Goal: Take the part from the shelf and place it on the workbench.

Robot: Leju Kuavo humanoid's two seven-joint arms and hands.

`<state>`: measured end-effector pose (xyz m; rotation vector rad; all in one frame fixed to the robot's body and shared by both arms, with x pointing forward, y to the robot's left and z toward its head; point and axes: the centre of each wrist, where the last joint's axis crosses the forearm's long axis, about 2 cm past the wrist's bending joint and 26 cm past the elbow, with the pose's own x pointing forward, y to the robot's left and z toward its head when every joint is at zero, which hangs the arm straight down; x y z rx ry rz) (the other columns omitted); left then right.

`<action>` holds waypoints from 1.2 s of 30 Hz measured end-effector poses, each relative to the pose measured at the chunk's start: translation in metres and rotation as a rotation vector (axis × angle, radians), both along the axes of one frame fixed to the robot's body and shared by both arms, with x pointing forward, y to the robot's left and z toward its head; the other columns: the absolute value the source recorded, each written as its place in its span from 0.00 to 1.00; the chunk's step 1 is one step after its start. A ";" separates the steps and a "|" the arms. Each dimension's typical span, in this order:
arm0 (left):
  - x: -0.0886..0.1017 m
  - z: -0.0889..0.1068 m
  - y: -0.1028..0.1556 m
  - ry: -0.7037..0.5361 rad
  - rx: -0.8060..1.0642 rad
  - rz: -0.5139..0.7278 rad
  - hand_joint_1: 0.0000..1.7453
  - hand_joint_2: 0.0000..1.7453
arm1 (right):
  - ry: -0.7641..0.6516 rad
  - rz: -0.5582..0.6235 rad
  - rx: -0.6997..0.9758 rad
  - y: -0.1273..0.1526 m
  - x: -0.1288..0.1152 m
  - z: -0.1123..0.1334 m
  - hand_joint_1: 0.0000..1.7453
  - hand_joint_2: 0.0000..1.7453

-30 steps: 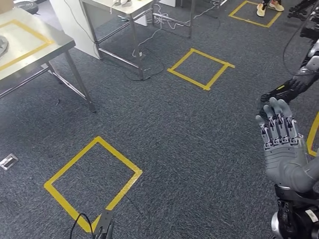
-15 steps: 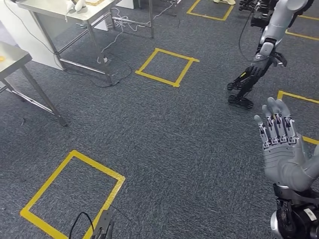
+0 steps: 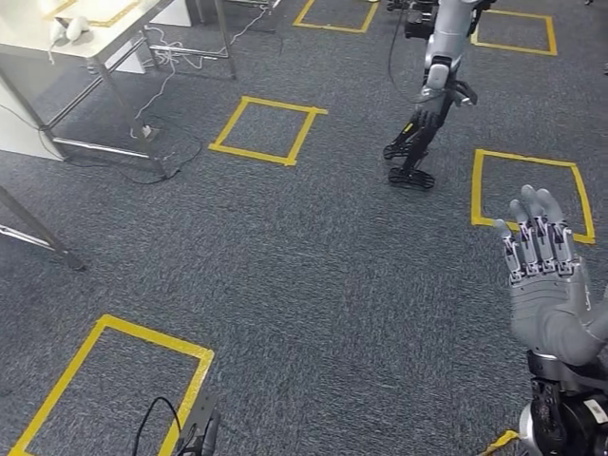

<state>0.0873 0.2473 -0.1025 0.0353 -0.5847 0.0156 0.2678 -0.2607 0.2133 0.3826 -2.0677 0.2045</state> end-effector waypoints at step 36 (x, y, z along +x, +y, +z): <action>0.009 0.001 0.006 -0.014 0.015 -0.036 0.00 0.00 | -0.006 -0.004 -0.030 -0.002 0.002 -0.003 0.00 0.00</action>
